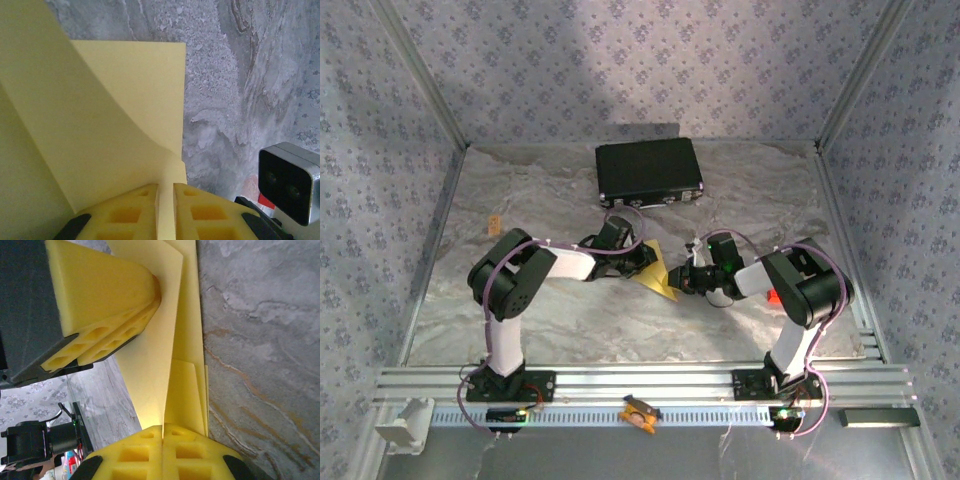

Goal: Fold a paper plane with a square sheet of paper (pick it up from the middle)
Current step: Fourth fold the wing at the center of the table.

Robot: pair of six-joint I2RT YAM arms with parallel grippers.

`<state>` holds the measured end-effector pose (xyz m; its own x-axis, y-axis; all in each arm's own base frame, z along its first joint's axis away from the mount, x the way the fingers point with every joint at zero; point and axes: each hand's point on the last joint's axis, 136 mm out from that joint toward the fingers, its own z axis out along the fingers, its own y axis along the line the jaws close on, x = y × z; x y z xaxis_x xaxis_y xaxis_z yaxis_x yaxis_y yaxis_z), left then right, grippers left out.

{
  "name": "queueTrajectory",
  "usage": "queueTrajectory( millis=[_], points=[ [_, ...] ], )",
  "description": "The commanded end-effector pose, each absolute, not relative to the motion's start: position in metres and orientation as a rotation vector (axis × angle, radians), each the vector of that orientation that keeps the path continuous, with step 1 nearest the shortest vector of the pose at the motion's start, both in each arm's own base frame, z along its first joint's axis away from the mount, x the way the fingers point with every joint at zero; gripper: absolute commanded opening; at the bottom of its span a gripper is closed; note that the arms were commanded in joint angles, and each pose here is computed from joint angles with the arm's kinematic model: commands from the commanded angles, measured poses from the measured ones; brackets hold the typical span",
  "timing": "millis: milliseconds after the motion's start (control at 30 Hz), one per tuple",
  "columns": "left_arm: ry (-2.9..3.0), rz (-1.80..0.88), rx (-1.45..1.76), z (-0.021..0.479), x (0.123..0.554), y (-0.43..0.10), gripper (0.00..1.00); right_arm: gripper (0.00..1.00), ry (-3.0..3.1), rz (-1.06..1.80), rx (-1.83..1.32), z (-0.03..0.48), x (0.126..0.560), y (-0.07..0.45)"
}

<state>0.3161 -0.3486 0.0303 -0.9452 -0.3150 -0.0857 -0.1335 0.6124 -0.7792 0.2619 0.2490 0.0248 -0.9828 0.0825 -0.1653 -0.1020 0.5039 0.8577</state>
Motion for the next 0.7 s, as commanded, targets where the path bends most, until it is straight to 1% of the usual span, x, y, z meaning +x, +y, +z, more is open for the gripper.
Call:
queueTrajectory(
  millis=[0, 333, 433, 600, 667],
  points=[
    [2.642, -1.213, -0.351, 0.025, 0.318, -0.351, 0.15, 0.0, 2.646, 1.432, 0.059, 0.007, 0.257, 0.241],
    [2.714, -1.182, -0.316, 0.013, 0.311, -0.353, 0.14, 0.01, 2.654, 1.414, 0.069, 0.006, 0.258, 0.239],
    [2.734, -1.167, -0.315, 0.007, 0.308, -0.351, 0.14, 0.06, 2.655, 1.41, 0.066, 0.008, 0.257, 0.239],
    [2.752, -1.155, -0.315, 0.003, 0.305, -0.349, 0.13, 0.18, 2.66, 1.383, 0.045, 0.014, 0.255, 0.236],
    [2.751, -1.157, -0.312, 0.004, 0.305, -0.35, 0.13, 0.2, 2.669, 1.364, 0.031, 0.015, 0.252, 0.235]
  ],
)
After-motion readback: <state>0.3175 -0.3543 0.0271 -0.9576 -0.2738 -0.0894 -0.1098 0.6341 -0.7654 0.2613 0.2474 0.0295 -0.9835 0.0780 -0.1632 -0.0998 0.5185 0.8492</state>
